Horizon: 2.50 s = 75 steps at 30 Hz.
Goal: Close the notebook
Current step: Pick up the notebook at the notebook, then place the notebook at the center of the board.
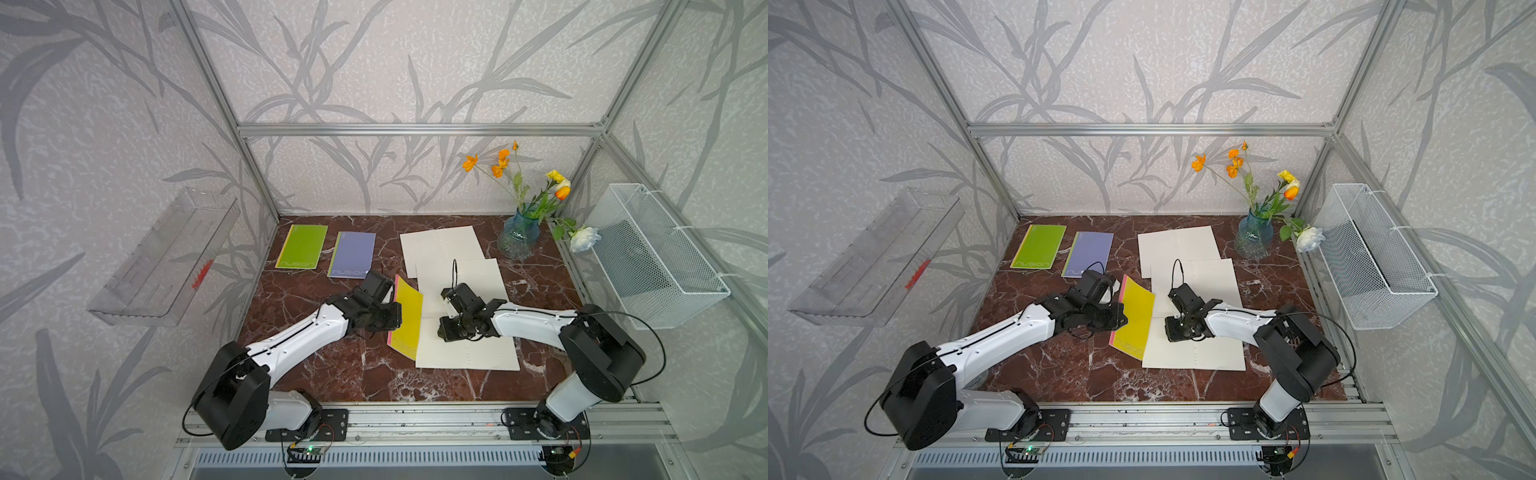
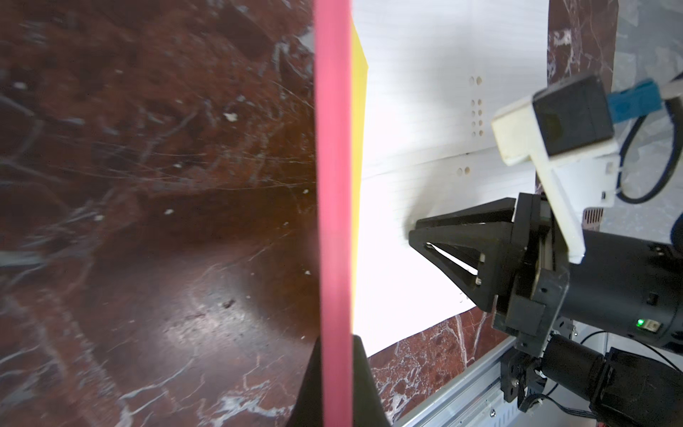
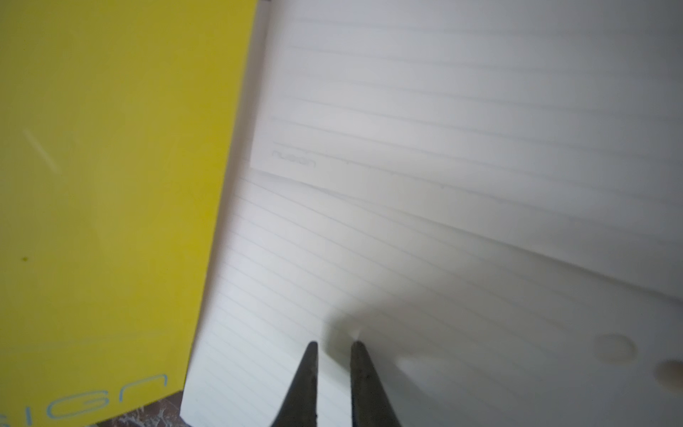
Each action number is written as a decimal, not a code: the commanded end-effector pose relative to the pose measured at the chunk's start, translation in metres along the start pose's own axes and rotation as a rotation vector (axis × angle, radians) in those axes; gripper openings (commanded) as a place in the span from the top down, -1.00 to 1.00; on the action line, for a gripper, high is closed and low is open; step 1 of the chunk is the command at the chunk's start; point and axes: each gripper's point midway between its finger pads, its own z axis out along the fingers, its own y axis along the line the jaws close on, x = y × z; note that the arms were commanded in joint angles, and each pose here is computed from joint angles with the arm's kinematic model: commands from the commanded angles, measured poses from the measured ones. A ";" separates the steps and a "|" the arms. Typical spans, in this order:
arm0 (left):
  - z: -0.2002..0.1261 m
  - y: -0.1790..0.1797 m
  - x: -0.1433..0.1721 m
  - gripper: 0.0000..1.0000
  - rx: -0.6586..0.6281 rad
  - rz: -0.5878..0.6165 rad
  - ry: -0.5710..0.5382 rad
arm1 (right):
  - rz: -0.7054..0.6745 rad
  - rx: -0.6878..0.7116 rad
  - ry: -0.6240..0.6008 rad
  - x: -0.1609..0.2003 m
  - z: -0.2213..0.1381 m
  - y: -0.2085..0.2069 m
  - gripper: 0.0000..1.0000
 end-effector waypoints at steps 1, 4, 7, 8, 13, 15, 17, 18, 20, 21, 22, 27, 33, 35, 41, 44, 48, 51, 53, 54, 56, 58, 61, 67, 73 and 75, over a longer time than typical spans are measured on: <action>-0.021 0.026 -0.007 1.00 -0.103 0.003 -0.042 | 0.040 0.119 0.183 0.053 0.011 -0.032 0.63; -0.028 0.043 -0.013 1.00 -0.136 -0.031 -0.063 | 0.038 0.121 0.193 0.055 0.006 -0.032 0.63; -0.031 0.060 -0.020 1.00 -0.195 -0.071 -0.068 | 0.036 0.120 0.202 0.056 0.000 -0.030 0.63; -0.032 0.067 -0.021 1.00 -0.225 -0.083 -0.063 | 0.033 0.117 0.206 0.057 -0.002 -0.029 0.63; -0.047 0.089 -0.029 1.00 -0.348 -0.125 -0.003 | 0.031 0.098 0.227 0.061 -0.008 -0.024 0.62; -0.055 0.095 -0.032 1.00 -0.406 -0.120 0.020 | 0.027 0.096 0.230 0.062 -0.009 -0.024 0.61; -0.064 0.101 -0.036 1.00 -0.459 -0.116 0.036 | 0.025 0.091 0.235 0.062 -0.008 -0.023 0.61; -0.068 0.104 -0.038 1.00 -0.479 -0.110 0.043 | 0.023 0.087 0.239 0.062 -0.008 -0.022 0.61; -0.074 0.110 -0.041 1.00 -0.504 -0.113 0.054 | 0.024 0.074 0.242 0.061 -0.006 -0.020 0.61; -0.076 0.113 -0.044 1.00 -0.511 -0.117 0.056 | 0.023 0.070 0.244 0.060 -0.005 -0.019 0.61; -0.078 0.117 -0.045 1.00 -0.513 -0.120 0.057 | 0.023 0.069 0.245 0.060 -0.004 -0.018 0.61; -0.076 0.127 -0.051 1.00 -0.425 -0.148 0.063 | 0.019 0.063 0.253 0.059 0.000 -0.017 0.61; -0.078 0.149 -0.054 1.00 -0.391 -0.201 0.077 | 0.028 0.065 0.260 0.061 0.003 -0.019 0.62; -0.080 0.158 -0.054 1.00 -0.419 -0.208 0.090 | 0.029 0.067 0.264 0.062 0.004 -0.019 0.62; -0.082 0.176 -0.054 0.95 -0.458 -0.233 0.111 | 0.031 0.073 0.267 0.064 0.003 -0.022 0.62; -0.085 0.183 -0.055 0.88 -0.487 -0.247 0.111 | 0.032 0.073 0.268 0.065 0.003 -0.022 0.62; -0.095 0.200 -0.054 0.68 -0.568 -0.276 0.101 | 0.036 0.072 0.268 0.067 0.004 -0.023 0.62; -0.102 0.211 -0.054 0.52 -0.614 -0.301 0.089 | 0.038 0.071 0.273 0.069 0.005 -0.023 0.62; -0.107 0.216 -0.055 0.44 -0.640 -0.314 0.074 | 0.039 0.070 0.270 0.069 0.005 -0.023 0.62; -0.110 0.218 -0.055 0.41 -0.650 -0.323 0.067 | 0.042 0.066 0.269 0.068 0.006 -0.023 0.62; -0.115 0.223 -0.055 0.38 -0.674 -0.338 0.053 | 0.045 0.064 0.267 0.068 0.006 -0.023 0.62; -0.118 0.226 -0.054 0.35 -0.689 -0.348 0.048 | 0.046 0.061 0.268 0.069 0.007 -0.022 0.62; -0.119 0.226 -0.055 0.33 -0.687 -0.352 0.040 | 0.045 0.059 0.265 0.068 0.007 -0.022 0.62; -0.102 0.205 -0.057 0.25 -0.551 -0.381 0.020 | 0.039 0.058 0.258 0.063 0.008 -0.020 0.62; -0.068 0.182 -0.052 0.12 -0.462 -0.418 0.018 | 0.032 0.052 0.252 0.059 0.009 -0.017 0.62; -0.056 0.175 -0.050 0.08 -0.468 -0.408 0.035 | 0.030 0.050 0.252 0.058 0.009 -0.017 0.61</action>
